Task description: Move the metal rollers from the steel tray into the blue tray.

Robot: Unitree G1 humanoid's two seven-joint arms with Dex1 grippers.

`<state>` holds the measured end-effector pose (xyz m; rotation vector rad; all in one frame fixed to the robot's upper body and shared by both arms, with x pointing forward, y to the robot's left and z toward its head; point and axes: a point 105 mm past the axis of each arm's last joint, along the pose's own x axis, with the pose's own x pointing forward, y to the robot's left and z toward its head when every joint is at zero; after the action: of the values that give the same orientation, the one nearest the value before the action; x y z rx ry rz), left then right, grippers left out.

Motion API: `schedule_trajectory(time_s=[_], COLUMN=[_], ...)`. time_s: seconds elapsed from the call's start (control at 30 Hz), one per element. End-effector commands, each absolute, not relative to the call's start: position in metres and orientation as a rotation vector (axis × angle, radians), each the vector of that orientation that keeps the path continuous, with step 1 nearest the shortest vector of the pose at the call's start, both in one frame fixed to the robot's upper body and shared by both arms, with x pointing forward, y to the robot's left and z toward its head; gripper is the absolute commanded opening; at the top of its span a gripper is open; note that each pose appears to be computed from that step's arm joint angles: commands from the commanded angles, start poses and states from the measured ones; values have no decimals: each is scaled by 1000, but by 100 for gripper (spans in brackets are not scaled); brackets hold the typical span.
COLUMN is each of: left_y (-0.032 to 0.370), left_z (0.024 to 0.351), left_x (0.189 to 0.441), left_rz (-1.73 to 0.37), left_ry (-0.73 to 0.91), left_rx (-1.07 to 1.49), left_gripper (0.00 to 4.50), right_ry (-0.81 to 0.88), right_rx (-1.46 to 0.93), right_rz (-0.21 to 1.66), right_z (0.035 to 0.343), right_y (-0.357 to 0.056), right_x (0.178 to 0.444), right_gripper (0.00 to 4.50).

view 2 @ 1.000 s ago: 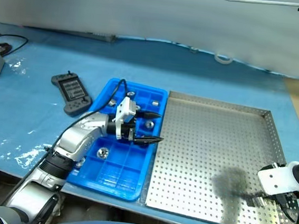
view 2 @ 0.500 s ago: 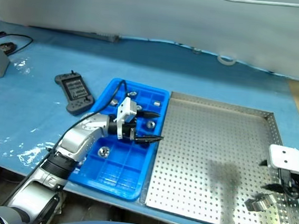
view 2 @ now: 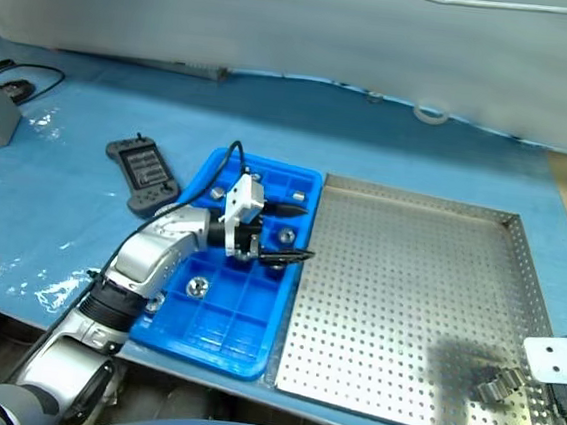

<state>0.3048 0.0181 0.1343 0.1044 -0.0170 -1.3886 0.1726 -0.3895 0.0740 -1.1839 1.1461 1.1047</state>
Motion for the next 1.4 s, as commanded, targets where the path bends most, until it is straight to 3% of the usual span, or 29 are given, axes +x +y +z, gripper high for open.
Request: schedule_trajectory(time_s=[0.03, 0.33, 0.67, 0.77, 0.97, 1.4], left_y=[16, 15, 17, 17, 18, 14], left_z=[151, 149, 148, 146, 142, 148], left_x=[302, 303, 306, 306, 306, 308], left_rz=[-1404, -1400, -1387, -1386, -1381, -1375], left_ry=[-75, -67, -62, -59, -52, -63], left_rx=[118, 119, 115, 113, 108, 100], left_gripper=[450, 450, 450, 450, 450, 450], right_ry=[1124, 1007, 1055, 1023, 995, 1026], right_rx=[-1220, -1211, -1208, -1191, -1170, -1083], right_rz=[1105, 1114, 1152, 1174, 1151, 1192], right_z=[73, 73, 56, 55, 57, 59], right_y=[-389, -368, -373, -364, -358, -349], right_x=[177, 195, 186, 187, 193, 184], right_gripper=[325, 325, 325, 263, 69, 69])
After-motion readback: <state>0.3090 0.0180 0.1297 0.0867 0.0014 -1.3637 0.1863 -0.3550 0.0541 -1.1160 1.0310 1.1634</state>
